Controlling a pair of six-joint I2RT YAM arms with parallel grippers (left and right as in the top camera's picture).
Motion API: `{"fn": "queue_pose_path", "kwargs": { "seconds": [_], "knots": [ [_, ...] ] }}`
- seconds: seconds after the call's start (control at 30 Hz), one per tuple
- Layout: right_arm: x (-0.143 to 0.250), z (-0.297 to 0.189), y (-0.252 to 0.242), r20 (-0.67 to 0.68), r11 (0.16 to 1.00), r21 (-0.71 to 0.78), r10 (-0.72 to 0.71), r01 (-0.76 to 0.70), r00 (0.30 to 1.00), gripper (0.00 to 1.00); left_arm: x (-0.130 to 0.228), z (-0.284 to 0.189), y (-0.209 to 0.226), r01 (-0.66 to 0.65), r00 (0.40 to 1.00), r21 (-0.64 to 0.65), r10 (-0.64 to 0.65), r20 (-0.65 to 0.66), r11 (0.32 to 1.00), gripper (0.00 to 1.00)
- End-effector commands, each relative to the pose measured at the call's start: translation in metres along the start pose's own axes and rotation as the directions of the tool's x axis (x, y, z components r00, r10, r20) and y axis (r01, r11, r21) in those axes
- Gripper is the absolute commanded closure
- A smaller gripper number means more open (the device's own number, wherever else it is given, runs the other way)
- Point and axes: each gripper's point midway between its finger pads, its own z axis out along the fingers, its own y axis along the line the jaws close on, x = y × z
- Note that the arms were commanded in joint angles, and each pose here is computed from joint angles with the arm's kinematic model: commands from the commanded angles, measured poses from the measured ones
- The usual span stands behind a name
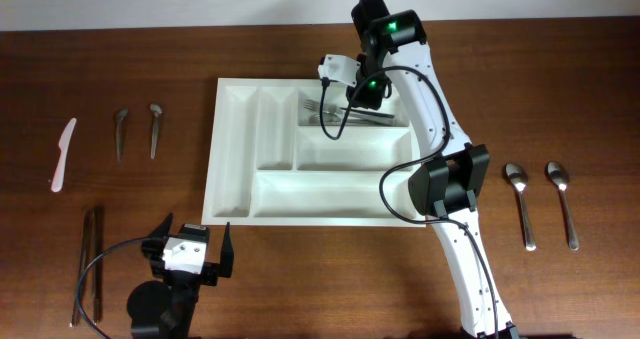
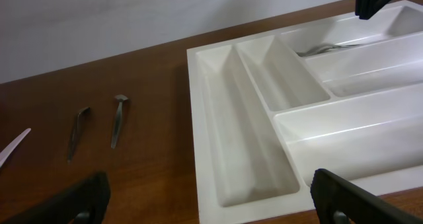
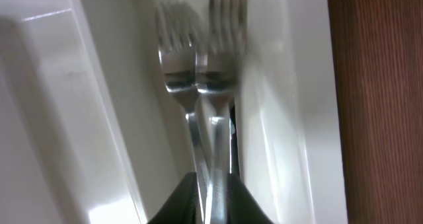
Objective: Pack container
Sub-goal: 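Open the right gripper to drop the fork, withdraw right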
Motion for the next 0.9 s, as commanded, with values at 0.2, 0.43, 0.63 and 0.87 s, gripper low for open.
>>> {"fn": "queue_pose_path", "kwargs": {
  "seconds": [0.2,0.43,0.63,0.87],
  "knots": [
    [-0.011,-0.018,-0.006,0.053,0.999,0.040,0.021,-0.023,0.998,0.30,0.001,0.000,0.002,-0.012,1.000,-0.012,0.012,0.000,1.000,0.01],
    [-0.024,-0.088,-0.038,0.182,0.920,0.227,0.284,-0.321,0.942,0.01,0.001,0.000,0.002,-0.012,1.000,-0.012,0.012,0.000,1.000,0.01],
    [0.000,-0.186,-0.042,0.314,0.771,0.327,0.456,-0.546,0.832,0.01,0.001,0.000,0.002,-0.012,1.000,-0.012,0.012,0.000,1.000,0.01],
    [0.055,-0.268,-0.026,0.420,0.601,0.315,0.605,-0.734,0.676,0.01,0.001,0.000,0.002,-0.012,1.000,-0.012,0.012,0.000,1.000,0.01]
  ]
}}
